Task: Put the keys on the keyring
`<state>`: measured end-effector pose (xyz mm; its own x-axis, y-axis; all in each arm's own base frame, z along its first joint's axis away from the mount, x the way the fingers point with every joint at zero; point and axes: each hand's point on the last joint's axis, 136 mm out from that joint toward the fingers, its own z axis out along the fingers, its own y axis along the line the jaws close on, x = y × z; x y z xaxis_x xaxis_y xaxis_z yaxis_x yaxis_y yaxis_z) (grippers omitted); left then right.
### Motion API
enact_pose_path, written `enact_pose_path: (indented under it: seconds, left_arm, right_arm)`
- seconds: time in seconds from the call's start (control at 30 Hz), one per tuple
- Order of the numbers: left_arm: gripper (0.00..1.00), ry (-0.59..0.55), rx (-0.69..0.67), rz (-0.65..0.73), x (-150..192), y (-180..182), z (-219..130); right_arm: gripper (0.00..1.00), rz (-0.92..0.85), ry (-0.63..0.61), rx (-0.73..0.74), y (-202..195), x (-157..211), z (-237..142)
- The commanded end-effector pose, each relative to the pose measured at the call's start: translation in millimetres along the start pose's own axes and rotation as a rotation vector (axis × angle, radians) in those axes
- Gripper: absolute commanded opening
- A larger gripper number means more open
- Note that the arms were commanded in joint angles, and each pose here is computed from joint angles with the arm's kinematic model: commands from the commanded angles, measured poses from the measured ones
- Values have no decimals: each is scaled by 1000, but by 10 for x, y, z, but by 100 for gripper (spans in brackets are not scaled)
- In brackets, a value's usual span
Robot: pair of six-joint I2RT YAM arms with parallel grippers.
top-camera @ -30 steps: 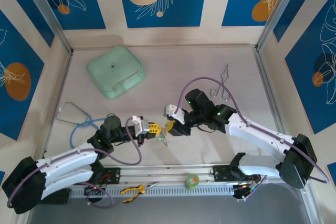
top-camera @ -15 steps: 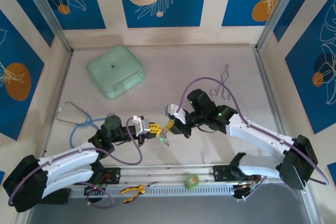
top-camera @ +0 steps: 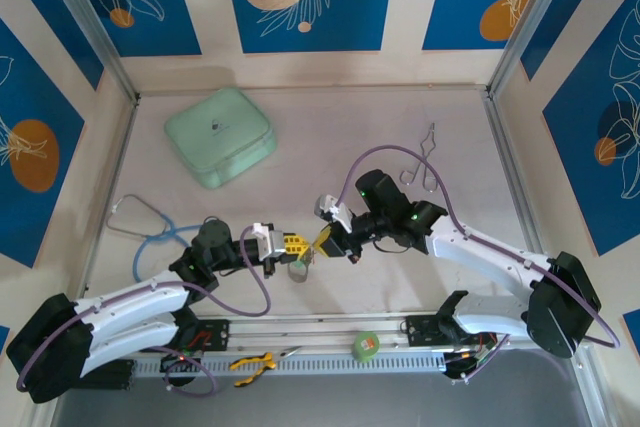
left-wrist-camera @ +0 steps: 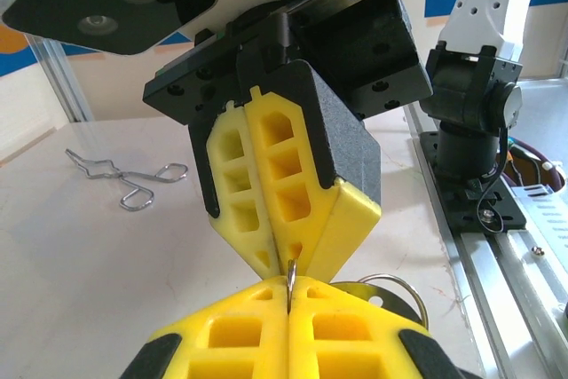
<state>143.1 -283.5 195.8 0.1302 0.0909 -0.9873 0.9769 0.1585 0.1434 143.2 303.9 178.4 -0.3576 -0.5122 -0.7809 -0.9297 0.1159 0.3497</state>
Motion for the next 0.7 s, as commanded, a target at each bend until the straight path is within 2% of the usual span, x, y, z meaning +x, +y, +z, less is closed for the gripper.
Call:
enact_pose_path:
  seconds: [0.0, 0.13, 0.17, 0.23, 0.3, 0.5, 0.67]
  left_arm:
    - [0, -104, -16, 93, -310, 32, -18]
    - [0, -137, -39, 57, -337, 58, -38]
    - [0, -147, -44, 45, -346, 65, -44]
    - [0, -162, -49, 15, -353, 71, -49]
    - [0, -167, -42, -27, -341, 71, -44]
    - [0, -172, -21, -97, -272, 39, -30]
    - [0, -171, 6, -117, -259, 13, 0]
  right_arm:
    - [0, 35, 6, -19, 20, 53, 5]
    - [4, 29, -6, 10, -20, 85, -12]
    - [6, 32, -8, 19, -36, 97, -12]
    - [19, 24, -13, 42, -70, 98, -22]
    - [24, -14, -31, 60, -70, 64, -58]
    - [27, -232, -142, 98, 68, -110, -200]
    - [27, -318, -146, 187, 11, -135, -271]
